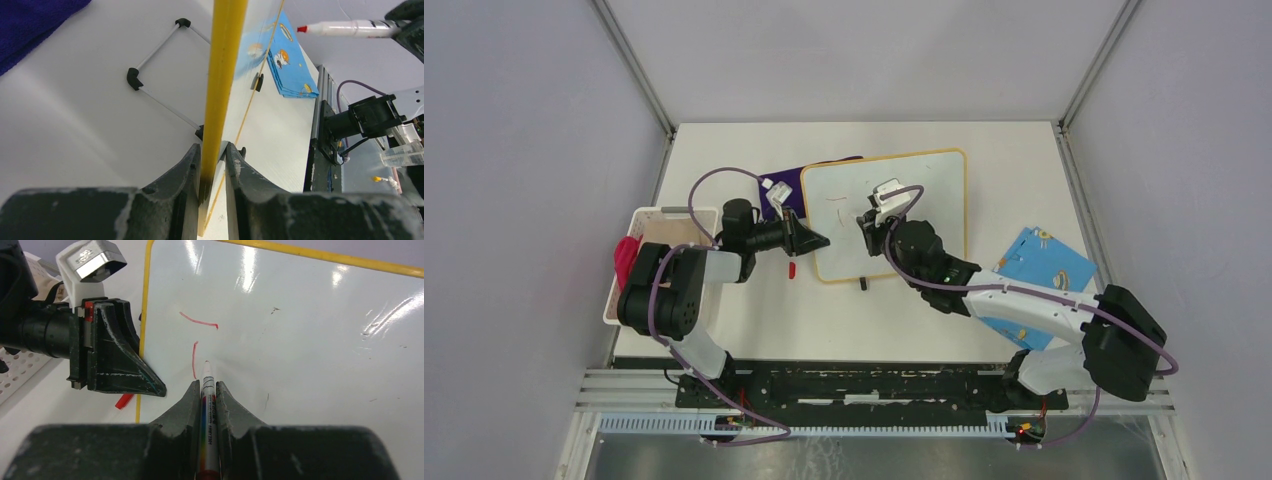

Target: Write a sentence on the whiteboard

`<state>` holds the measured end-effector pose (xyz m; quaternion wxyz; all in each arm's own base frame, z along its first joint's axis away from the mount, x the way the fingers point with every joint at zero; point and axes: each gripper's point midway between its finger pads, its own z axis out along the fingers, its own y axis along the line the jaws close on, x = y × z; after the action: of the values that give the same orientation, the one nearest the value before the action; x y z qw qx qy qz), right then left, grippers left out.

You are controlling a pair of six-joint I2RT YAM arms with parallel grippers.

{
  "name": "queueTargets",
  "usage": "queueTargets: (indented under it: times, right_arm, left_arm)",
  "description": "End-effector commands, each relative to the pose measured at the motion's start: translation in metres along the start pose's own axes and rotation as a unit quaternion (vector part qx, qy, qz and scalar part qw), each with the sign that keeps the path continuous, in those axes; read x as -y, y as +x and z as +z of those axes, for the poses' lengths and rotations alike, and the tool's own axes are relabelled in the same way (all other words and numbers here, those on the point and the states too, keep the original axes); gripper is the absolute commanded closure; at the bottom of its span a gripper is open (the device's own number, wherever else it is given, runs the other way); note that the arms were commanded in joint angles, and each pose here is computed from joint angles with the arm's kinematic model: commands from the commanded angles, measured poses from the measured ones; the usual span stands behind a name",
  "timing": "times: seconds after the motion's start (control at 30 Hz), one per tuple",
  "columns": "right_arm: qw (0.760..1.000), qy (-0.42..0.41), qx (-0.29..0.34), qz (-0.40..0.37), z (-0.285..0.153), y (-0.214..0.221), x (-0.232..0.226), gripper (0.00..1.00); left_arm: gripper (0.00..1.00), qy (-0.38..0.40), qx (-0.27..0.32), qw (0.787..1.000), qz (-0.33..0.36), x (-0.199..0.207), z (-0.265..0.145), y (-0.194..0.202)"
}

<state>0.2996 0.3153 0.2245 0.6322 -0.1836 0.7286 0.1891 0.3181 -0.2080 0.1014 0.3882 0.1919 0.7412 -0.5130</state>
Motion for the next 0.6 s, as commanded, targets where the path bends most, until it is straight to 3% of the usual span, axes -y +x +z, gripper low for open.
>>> queueTargets:
  times: [0.0, 0.57]
  right_arm:
    - [0.999, 0.02, 0.024, 0.012, 0.006, -0.024, 0.01, 1.0]
    - [1.0, 0.001, 0.008, 0.009, 0.016, -0.006, 0.008, 1.0]
  left_arm:
    - [0.98, -0.062, 0.002, 0.998, 0.011, -0.024, 0.0, 0.003]
    - [0.98, -0.064, 0.0, 0.998, 0.015, -0.024, 0.0, 0.003]
